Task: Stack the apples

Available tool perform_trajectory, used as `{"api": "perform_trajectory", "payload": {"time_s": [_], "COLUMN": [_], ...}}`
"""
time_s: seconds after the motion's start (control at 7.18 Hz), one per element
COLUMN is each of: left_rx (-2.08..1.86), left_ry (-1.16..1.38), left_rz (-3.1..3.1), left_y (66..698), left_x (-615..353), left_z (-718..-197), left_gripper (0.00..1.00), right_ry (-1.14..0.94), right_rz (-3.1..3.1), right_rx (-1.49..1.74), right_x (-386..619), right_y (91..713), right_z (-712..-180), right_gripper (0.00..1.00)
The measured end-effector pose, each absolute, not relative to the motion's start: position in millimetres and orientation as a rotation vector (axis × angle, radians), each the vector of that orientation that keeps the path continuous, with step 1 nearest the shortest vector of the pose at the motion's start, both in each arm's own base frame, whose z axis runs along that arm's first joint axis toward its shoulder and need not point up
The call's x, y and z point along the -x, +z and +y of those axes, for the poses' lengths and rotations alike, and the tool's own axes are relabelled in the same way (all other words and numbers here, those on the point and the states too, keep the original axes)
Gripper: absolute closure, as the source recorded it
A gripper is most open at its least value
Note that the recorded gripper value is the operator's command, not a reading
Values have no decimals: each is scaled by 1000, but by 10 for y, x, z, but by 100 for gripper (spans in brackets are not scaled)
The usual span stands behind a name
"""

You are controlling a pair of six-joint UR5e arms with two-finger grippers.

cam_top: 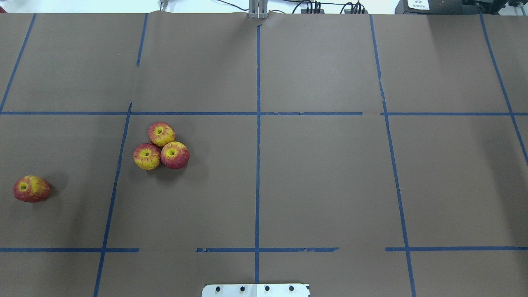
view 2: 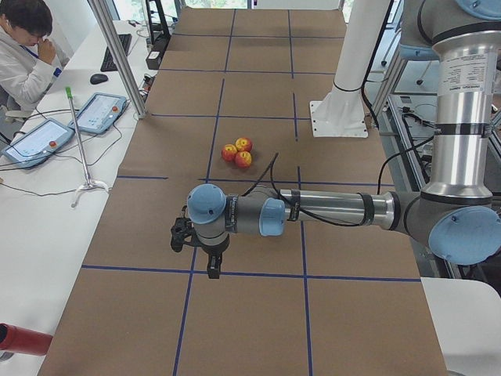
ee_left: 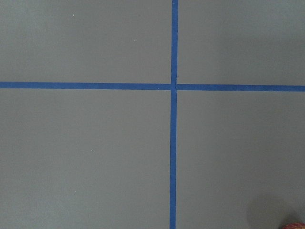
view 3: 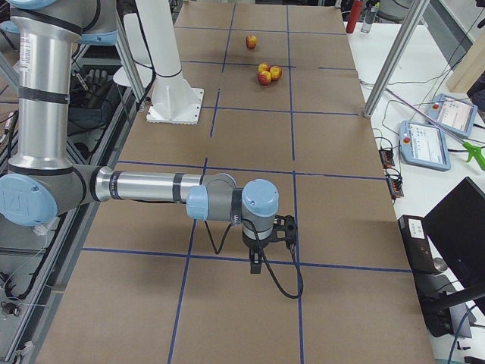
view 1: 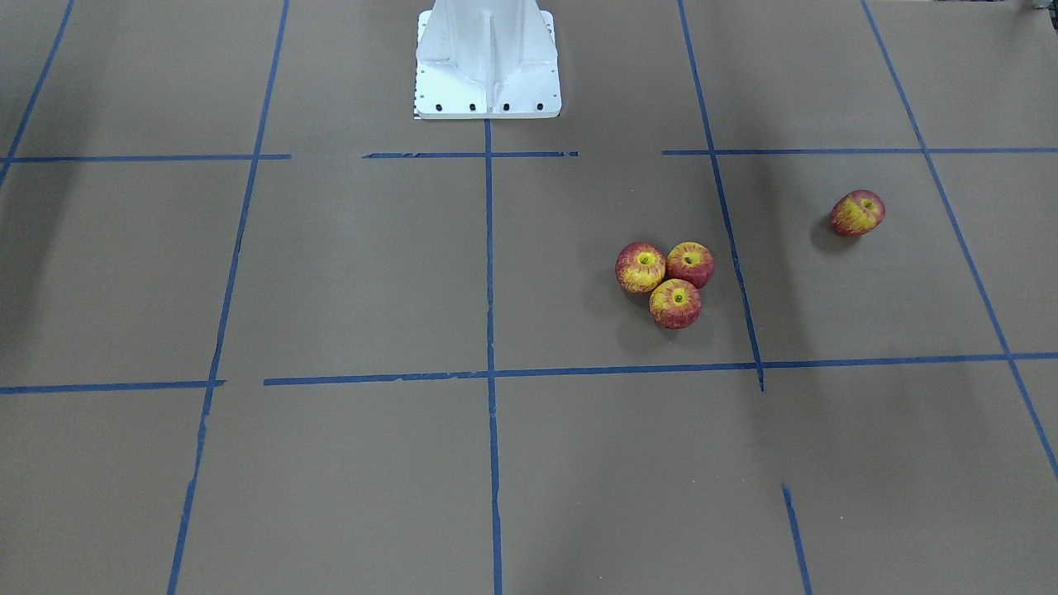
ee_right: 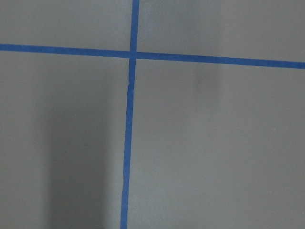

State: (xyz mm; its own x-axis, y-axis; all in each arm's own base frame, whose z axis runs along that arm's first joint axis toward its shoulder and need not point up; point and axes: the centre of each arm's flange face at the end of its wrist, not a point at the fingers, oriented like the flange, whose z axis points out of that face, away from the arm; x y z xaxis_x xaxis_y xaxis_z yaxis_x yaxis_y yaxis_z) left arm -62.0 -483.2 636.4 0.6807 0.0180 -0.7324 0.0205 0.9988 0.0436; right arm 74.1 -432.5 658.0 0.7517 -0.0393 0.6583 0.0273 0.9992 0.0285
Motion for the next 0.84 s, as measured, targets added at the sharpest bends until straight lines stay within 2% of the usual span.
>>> {"api": "perform_trajectory", "payload": {"time_s": [0.84], "left_rx": [-180], "left_ry": [33], "left_rz": [800], "left_y": [6113], "left_x": [583], "left_z": [-4529], "left_gripper": [0], "right_ry": [-36], "right_rz": [-719], "right_rx": [-18], "right_x": [-741], "right_y": [6580], "right_z": [-4325], "right_gripper": [0]}}
